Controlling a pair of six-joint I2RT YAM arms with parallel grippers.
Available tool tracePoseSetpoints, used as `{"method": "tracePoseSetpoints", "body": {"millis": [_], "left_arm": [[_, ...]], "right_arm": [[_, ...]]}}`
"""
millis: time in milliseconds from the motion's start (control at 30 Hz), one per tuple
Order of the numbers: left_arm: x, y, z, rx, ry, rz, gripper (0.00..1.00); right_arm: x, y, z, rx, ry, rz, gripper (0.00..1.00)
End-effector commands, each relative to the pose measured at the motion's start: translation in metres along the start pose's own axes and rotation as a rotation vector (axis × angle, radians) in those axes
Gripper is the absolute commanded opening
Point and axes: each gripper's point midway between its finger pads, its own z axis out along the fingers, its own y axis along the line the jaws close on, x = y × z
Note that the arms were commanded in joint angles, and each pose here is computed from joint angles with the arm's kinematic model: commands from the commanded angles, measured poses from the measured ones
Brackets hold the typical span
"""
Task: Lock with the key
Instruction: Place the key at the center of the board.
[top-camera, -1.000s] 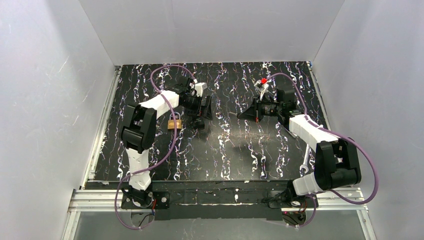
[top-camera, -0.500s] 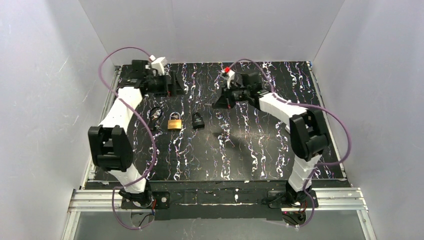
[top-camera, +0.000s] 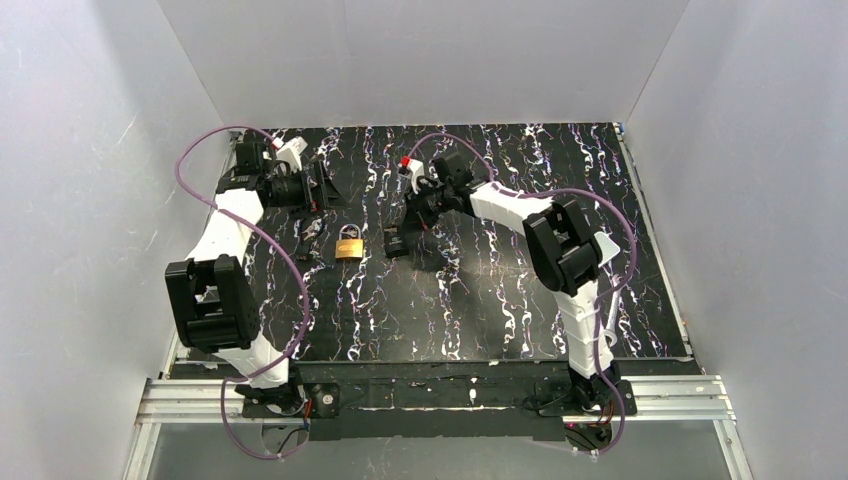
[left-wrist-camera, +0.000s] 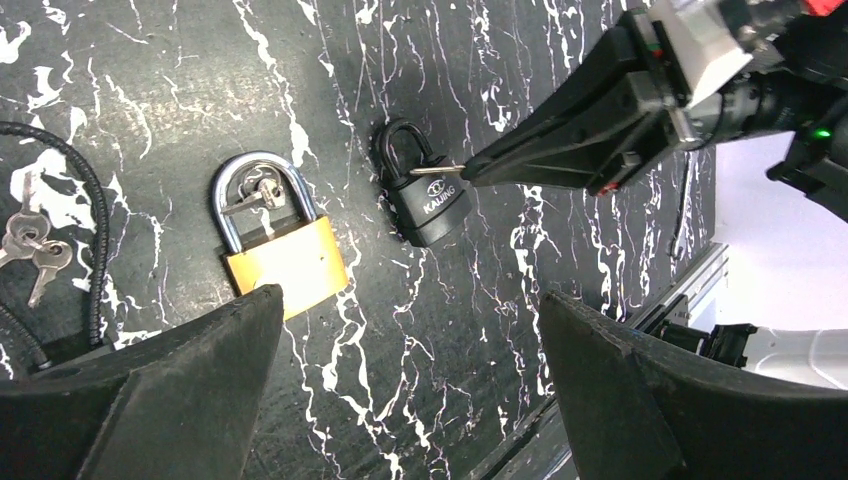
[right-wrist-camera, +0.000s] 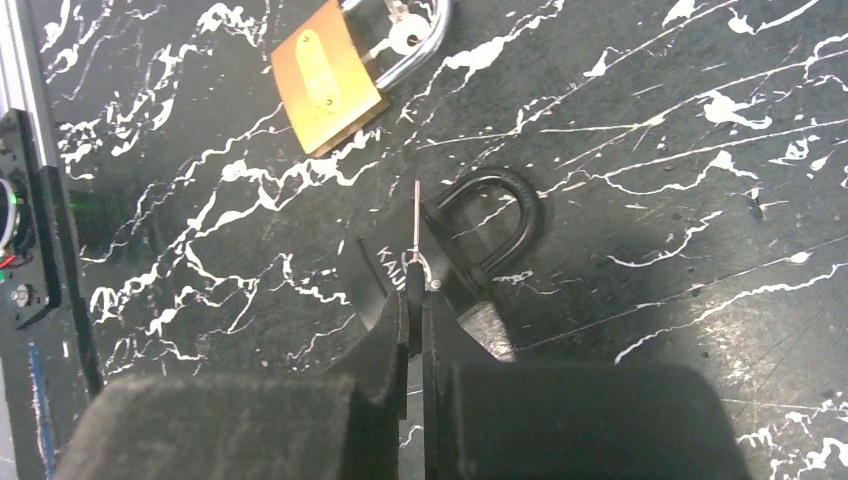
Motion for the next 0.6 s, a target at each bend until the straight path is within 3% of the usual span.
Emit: {"method": "tracePoseSetpoints", "body": {"millis": [0, 167, 467, 567], "left_arm": [[0.003, -0.017, -0.011, 0.061, -0.015, 0.037, 0.98], [0.008, -0.010, -0.008, 0.061, 0.000, 0.025, 0.98], [0.007, -0.009, -0.010, 0.074, -0.005, 0.025, 0.98], [0.006, -0.011, -0.012, 0.079, -0.005, 0.033, 0.98]], "right_arm": [[-0.021, -0.004, 0.005, 0.004, -0.024, -0.061, 0.01], [-0.016, -0.005, 0.014, -0.001, -0.003, -0.066, 0.02], [-0.017, -0.004, 0.019, -0.012, 0.004, -0.070, 0.15], [-0.015, -0.002, 0.022, -0.018, 0.014, -0.073, 0.26]]}}
